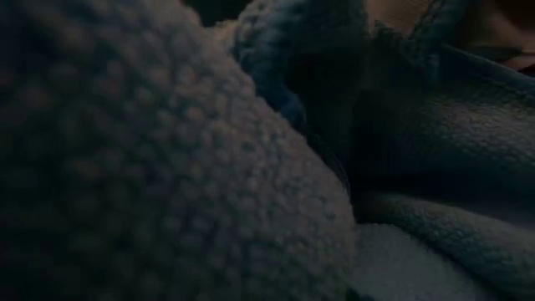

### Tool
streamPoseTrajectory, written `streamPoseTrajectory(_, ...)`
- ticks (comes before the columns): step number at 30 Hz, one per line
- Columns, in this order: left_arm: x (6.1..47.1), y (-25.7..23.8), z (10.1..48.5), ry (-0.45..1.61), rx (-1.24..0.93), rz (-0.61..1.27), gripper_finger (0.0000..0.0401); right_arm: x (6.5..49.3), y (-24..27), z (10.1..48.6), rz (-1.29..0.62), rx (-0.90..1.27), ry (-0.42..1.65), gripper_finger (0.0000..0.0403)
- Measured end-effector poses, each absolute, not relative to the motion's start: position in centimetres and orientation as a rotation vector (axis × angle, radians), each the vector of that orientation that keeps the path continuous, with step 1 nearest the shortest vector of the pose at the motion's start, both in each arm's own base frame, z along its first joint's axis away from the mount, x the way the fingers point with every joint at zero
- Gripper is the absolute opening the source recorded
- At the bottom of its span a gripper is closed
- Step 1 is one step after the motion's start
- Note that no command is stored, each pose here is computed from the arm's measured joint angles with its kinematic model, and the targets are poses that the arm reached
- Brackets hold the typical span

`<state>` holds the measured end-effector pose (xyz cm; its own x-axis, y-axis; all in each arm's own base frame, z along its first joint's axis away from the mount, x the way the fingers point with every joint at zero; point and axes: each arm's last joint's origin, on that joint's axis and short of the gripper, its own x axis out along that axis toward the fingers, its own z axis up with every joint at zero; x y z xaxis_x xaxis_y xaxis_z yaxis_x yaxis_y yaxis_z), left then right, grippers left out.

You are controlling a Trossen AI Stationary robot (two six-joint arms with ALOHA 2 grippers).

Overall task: Sort microfiber towel by color & place in baskets
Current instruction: Put the bottom right light blue microfiber cloth into the left transparent bin

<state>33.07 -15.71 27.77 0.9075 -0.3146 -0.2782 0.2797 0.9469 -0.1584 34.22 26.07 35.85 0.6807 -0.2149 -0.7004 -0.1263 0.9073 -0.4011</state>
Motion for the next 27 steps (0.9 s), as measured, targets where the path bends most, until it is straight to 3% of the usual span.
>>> streamPoseTrajectory(7, 33.1, -15.7, 27.8, 0.306, -0.116, -0.307, 0.0004, 34.2, 26.2, 35.8, -0.011, -0.422, 0.848, 0.0025)
streamPoseTrajectory(14, 33.0, -15.6, 28.0, 0.293, -0.119, -0.294, 0.0002, 34.0, 26.4, 35.7, 0.002, -0.302, 0.881, 0.0111)
streamPoseTrajectory(19, 32.6, -15.3, 29.0, 0.259, -0.130, -0.284, 0.0001, 33.8, 26.7, 35.5, 0.129, -0.184, 0.969, 0.0156)
streamPoseTrajectory(27, 31.2, -14.6, 31.5, 0.196, -0.149, -0.283, 0.0000, 33.4, 26.7, 35.3, 0.111, -0.041, 1.044, 0.0167)
